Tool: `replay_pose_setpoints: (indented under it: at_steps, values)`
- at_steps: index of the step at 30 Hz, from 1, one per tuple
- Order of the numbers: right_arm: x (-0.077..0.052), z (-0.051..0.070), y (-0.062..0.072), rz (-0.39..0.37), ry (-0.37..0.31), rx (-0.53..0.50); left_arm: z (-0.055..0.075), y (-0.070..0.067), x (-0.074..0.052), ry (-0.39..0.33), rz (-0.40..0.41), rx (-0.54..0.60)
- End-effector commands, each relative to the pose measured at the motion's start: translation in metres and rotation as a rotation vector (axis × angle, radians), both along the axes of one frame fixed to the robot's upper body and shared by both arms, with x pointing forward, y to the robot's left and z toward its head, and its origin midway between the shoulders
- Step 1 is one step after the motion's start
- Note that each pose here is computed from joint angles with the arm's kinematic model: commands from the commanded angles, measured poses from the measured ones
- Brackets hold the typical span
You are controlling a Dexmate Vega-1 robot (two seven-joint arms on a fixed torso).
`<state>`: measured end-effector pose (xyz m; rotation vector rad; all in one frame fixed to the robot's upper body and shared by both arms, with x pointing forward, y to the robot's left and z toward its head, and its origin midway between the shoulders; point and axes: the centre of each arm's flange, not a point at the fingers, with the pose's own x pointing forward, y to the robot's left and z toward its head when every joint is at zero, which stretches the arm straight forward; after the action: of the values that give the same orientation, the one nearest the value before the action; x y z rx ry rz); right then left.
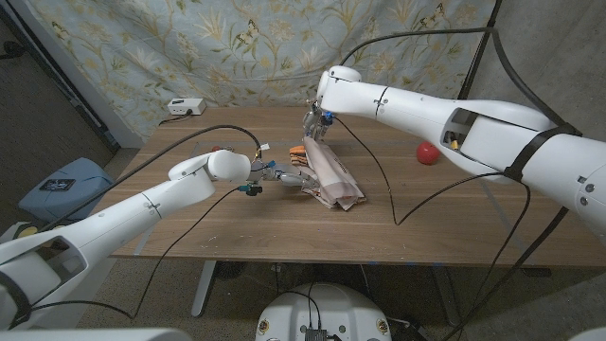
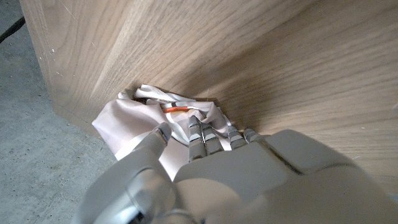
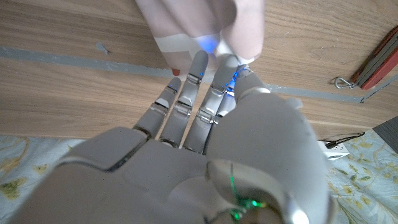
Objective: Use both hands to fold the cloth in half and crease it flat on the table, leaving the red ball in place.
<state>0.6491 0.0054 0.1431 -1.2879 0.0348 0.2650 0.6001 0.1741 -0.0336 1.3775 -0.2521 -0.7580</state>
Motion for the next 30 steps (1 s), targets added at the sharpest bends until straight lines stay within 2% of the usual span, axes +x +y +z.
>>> replay_pose_setpoints:
  at_steps: [1,10,16,24,30]
  values:
    - [0.014,-0.014,0.016,0.024,0.044,0.011,-0.002,-0.001,-0.002,0.004,0.001,-0.008]
    - [0.025,-0.026,0.031,0.048,0.067,0.02,0.001,0.002,-0.005,0.005,0.004,-0.041]
    - [0.031,-0.034,0.036,0.055,0.078,0.025,0.01,0.004,-0.012,0.004,-0.003,-0.076]
    - [0.039,-0.041,0.037,0.056,0.097,0.027,0.024,0.011,-0.025,-0.016,0.011,-0.108]
    - [0.042,-0.043,0.033,0.043,0.1,0.033,0.025,0.016,-0.032,-0.01,0.022,-0.129]
